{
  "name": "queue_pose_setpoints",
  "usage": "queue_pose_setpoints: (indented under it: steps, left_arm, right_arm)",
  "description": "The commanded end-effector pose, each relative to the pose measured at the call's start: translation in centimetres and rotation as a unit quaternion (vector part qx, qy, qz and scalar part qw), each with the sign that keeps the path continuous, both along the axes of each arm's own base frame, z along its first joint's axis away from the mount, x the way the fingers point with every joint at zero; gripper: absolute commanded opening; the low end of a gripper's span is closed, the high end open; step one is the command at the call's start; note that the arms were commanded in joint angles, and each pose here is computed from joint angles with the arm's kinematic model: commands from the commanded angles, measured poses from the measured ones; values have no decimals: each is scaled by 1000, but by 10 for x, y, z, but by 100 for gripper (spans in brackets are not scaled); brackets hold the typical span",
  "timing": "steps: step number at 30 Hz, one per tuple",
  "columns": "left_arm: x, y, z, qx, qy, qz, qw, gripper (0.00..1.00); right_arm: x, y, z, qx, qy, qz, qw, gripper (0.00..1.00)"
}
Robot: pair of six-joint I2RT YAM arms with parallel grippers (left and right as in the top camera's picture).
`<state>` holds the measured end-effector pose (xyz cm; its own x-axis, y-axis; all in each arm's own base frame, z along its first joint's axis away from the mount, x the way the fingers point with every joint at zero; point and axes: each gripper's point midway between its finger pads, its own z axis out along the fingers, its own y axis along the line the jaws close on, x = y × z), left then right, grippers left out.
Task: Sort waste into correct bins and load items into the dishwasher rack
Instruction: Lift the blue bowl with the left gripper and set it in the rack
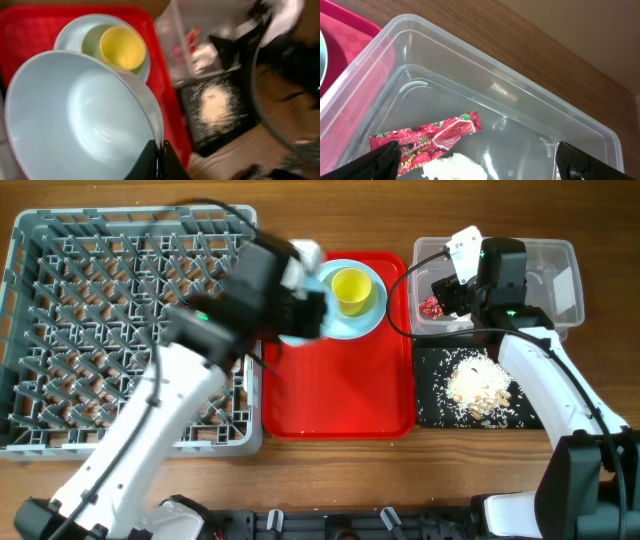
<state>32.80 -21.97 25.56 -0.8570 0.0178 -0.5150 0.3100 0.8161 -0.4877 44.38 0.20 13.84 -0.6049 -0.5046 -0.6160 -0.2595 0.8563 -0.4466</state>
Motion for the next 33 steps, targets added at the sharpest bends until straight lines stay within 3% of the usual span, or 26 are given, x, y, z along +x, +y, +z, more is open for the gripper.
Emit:
queue_pose_setpoints:
  steps: [1, 6, 13, 17, 25, 29, 32, 33]
  left_arm:
    - [19, 34, 38, -148, -7, -50, 988, 4]
    - [75, 108, 46, -279, -32, -40, 959, 4]
    - [138, 147, -24, -404, 47, -45, 912, 4]
    - [150, 154, -66, -436, 112, -28, 892, 4]
    - [157, 212, -75, -441, 88, 29, 893, 5]
    - [157, 227, -75, -442, 81, 44, 892, 15]
    - [157, 237, -75, -444, 78, 53, 891, 15]
    - [157, 237, -75, -444, 78, 53, 891, 22]
  right_arm:
    - [4, 0, 2, -2, -2, 3, 1000, 100]
    - [4, 0, 2, -2, -2, 3, 1000, 100]
    - [4, 0, 2, -2, -2, 3, 1000, 100]
    - [4, 0, 2, -2, -2, 3, 1000, 100]
    - [4, 0, 2, -2, -2, 3, 1000, 100]
    - [4, 0, 2, -2, -2, 3, 1000, 100]
    - [4, 0, 2, -2, -2, 3, 1000, 100]
    - [4, 0, 2, -2, -2, 3, 1000, 100]
